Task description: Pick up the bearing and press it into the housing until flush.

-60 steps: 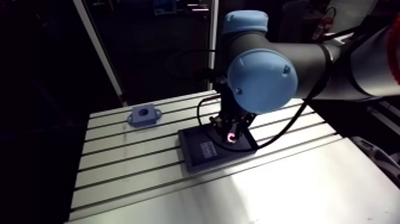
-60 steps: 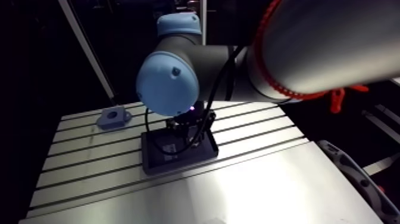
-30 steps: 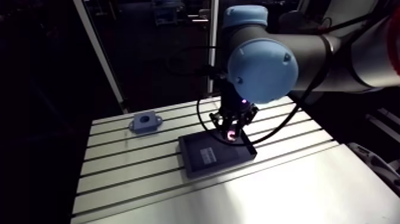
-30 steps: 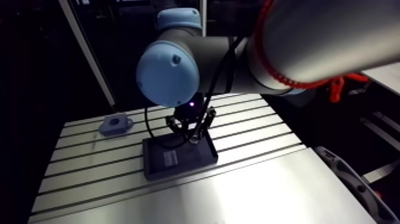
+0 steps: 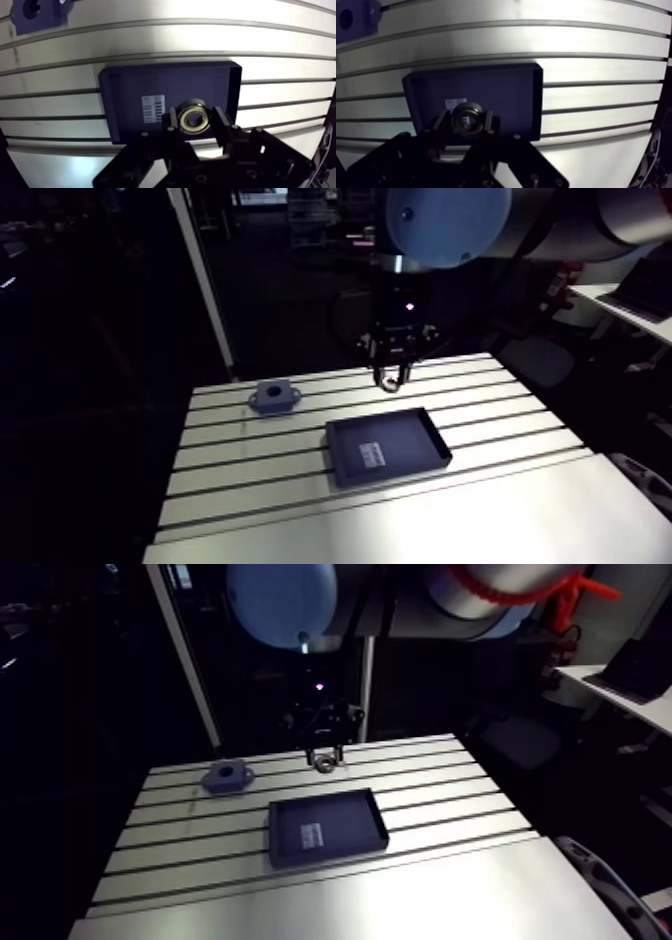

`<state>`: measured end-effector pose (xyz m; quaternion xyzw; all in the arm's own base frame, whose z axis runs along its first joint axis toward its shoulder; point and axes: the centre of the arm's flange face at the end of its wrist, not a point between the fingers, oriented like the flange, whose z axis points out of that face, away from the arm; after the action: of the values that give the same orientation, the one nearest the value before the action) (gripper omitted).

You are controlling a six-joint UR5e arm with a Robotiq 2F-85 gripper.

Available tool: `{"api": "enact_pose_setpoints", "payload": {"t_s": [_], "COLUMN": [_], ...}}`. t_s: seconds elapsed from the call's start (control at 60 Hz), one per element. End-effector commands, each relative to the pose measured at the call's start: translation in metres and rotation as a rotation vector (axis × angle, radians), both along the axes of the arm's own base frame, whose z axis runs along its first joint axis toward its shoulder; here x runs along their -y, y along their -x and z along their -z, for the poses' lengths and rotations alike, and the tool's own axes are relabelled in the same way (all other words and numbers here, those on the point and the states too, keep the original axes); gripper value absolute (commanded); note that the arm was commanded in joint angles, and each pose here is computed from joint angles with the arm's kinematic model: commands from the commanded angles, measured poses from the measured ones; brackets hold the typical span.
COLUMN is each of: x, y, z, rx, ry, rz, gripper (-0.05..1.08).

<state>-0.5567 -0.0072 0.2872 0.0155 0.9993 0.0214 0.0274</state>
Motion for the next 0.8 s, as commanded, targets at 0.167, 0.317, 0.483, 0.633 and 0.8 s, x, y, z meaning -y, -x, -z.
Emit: {"api": "enact_pose_setpoints", "payload": {"t_s": [0.167, 0.317, 0.483, 0.633, 0.8], "x": [0.103, 0.120, 0.144, 0.161, 0.182], "y": [0.061, 0.075, 0.093, 0.102, 0.112], "z": [-0.048, -0.050, -0.048, -0.048, -0.038], "rx": [-0.015, -0.016, -0.009, -0.016, -0.017], "ry": [-0.011, -0.014, -0.016, -0.019, -0.021], "rz": [-0.082, -0.097, -0.096, -0.108, -0.056], "gripper": [0.63, 0.63, 0.64, 0.64, 0.64]}}
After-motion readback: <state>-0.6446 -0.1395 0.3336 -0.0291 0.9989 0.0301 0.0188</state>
